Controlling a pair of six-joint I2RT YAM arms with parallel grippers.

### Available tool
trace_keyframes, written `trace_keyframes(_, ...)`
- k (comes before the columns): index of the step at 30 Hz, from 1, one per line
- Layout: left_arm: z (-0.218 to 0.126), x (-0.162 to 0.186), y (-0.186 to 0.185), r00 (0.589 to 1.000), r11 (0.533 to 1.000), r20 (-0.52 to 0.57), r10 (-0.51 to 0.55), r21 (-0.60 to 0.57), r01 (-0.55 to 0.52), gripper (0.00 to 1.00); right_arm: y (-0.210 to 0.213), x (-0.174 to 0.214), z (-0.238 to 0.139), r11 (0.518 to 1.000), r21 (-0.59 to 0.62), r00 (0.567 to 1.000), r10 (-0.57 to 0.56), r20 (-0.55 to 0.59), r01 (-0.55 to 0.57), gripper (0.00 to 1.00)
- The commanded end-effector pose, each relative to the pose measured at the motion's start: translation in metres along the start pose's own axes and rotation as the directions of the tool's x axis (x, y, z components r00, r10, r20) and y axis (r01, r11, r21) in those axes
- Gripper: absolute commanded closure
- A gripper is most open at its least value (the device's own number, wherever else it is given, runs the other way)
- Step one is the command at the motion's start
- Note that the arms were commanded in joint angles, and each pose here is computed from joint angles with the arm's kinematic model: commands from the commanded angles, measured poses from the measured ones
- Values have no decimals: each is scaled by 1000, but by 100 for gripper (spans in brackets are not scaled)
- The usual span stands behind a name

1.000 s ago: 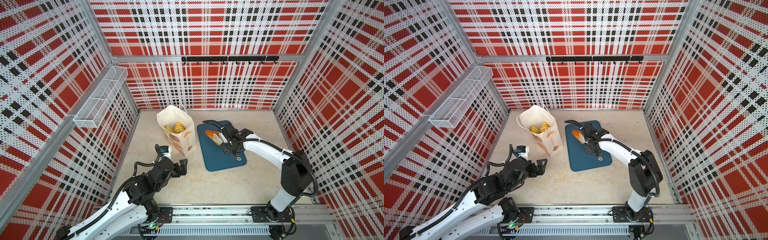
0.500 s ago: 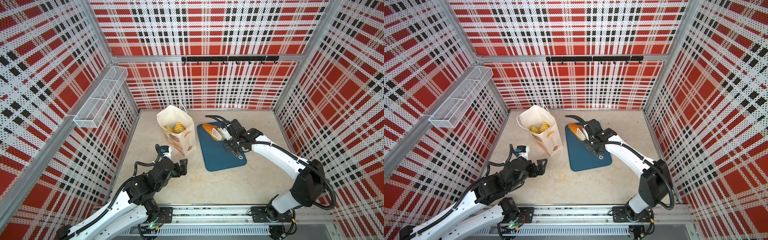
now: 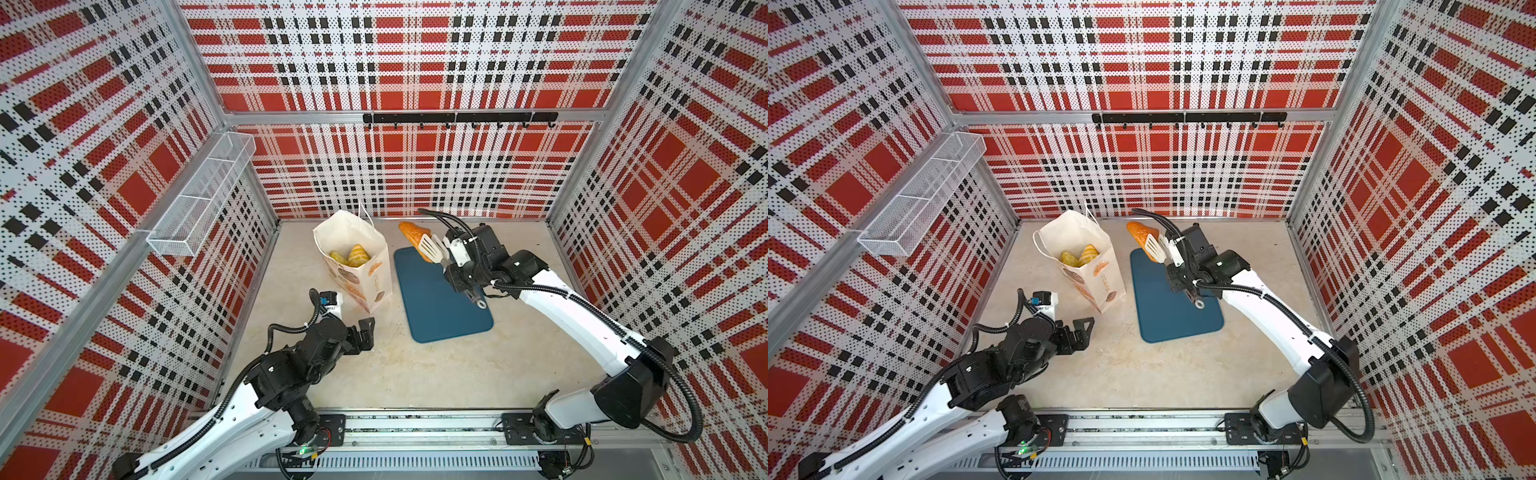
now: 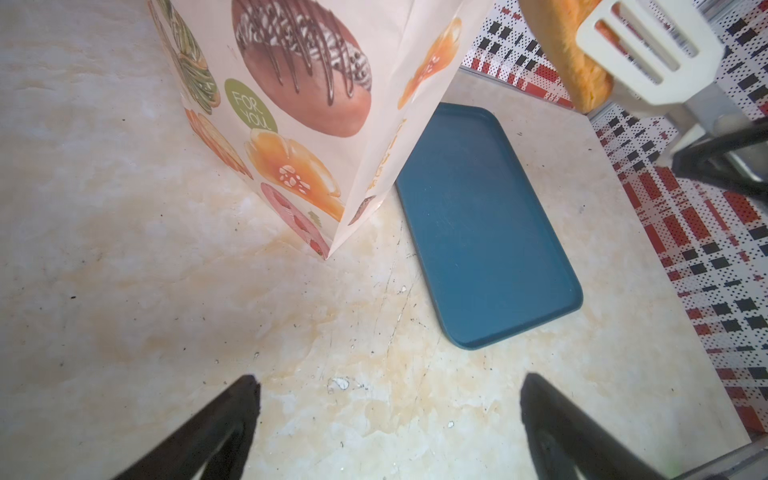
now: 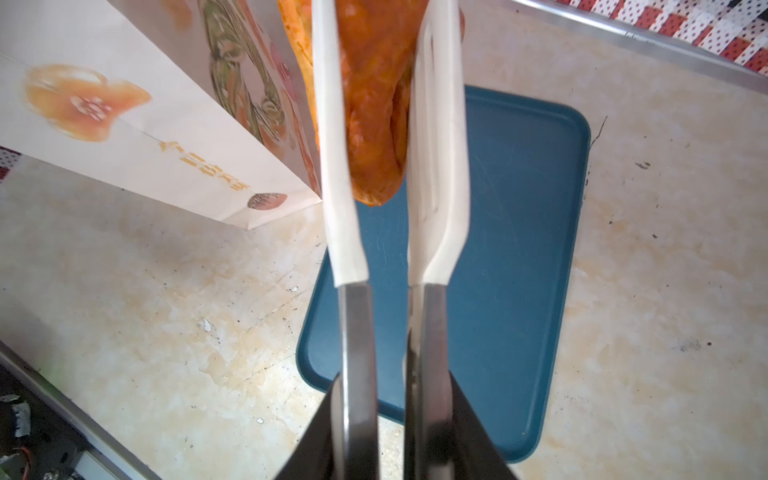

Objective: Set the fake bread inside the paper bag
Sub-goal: 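Lift the orange bun over the paper bag opening with the right gripper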

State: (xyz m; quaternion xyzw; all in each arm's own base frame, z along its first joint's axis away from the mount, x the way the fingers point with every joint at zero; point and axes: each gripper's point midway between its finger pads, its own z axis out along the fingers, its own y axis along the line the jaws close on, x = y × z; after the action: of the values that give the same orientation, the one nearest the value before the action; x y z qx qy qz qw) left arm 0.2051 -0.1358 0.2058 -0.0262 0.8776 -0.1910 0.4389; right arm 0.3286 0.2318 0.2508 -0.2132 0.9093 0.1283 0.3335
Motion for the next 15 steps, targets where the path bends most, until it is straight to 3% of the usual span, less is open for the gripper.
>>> trace_keyframes(1, -5, -11, -4, 999, 1000, 37, -10, 12, 9, 1, 16, -48, -37, 998, -68, 983, 11, 184, 1, 66)
trace_keyframes(15, -6, -9, -1, 999, 1000, 38, -14, 10, 14, 1, 70, -102, -80, 981, -165, 935, -34, 353, 98, 66)
